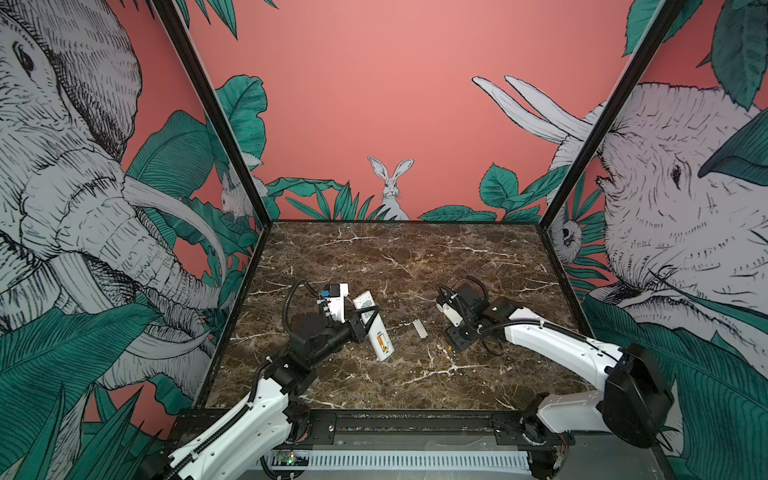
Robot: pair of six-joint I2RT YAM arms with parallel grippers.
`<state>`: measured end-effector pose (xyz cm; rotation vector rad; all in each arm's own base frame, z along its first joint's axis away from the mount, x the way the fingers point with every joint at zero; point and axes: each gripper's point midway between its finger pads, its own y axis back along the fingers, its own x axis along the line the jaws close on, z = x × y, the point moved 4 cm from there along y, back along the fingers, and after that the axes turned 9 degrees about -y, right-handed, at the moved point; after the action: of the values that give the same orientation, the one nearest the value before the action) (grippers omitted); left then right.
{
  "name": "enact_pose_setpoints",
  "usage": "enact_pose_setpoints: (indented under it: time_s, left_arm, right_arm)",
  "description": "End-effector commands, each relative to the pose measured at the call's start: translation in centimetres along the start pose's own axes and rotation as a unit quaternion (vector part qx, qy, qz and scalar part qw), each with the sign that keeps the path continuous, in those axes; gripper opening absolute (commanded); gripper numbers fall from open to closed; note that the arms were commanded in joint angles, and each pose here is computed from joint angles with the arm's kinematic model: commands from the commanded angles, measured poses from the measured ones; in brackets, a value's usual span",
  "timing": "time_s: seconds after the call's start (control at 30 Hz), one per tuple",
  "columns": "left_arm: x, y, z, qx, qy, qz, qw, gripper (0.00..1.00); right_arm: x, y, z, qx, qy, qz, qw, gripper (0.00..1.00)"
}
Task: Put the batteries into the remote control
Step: 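Lower the right gripper over the orange battery and close on it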
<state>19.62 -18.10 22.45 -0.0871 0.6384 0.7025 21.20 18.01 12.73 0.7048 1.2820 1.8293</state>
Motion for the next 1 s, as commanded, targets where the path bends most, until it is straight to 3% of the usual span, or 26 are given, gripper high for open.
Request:
enact_pose_setpoints:
  time_s: [0.0, 0.17, 0.4, 0.6, 0.97]
  left_arm:
    - [-0.5, 0.0, 0.7, -0.015, -0.010, -0.018, 1.000, 0.00]
    - [-0.4, -0.3, 0.7, -0.009, -0.008, -0.029, 1.000, 0.00]
    - [-0.3, -0.1, 1.2, -0.016, -0.009, -0.042, 0.999, 0.00]
    - [0.1, -0.3, 1.5, -0.021, -0.001, -0.053, 0.998, 0.00]
    - [1.4, -0.2, 2.3, -0.035, 0.014, -0.062, 0.997, 0.00]
  right_arm:
    - [0.9, 1.4, 1.4, -0.041, 0.074, 0.036, 0.996, 0.71]
    - [0.7, 1.9, 3.3, -0.072, 0.113, 0.017, 0.991, 0.72]
    - [-0.7, 0.2, 1.2, 0.006, 0.113, -0.029, 0.993, 0.70]
    - [-1.5, -1.4, 0.3, 0.027, 0.001, -0.059, 0.998, 0.69]
    - [0.7, -3.7, -1.5, 0.006, -0.160, 0.035, 0.986, 0.67]
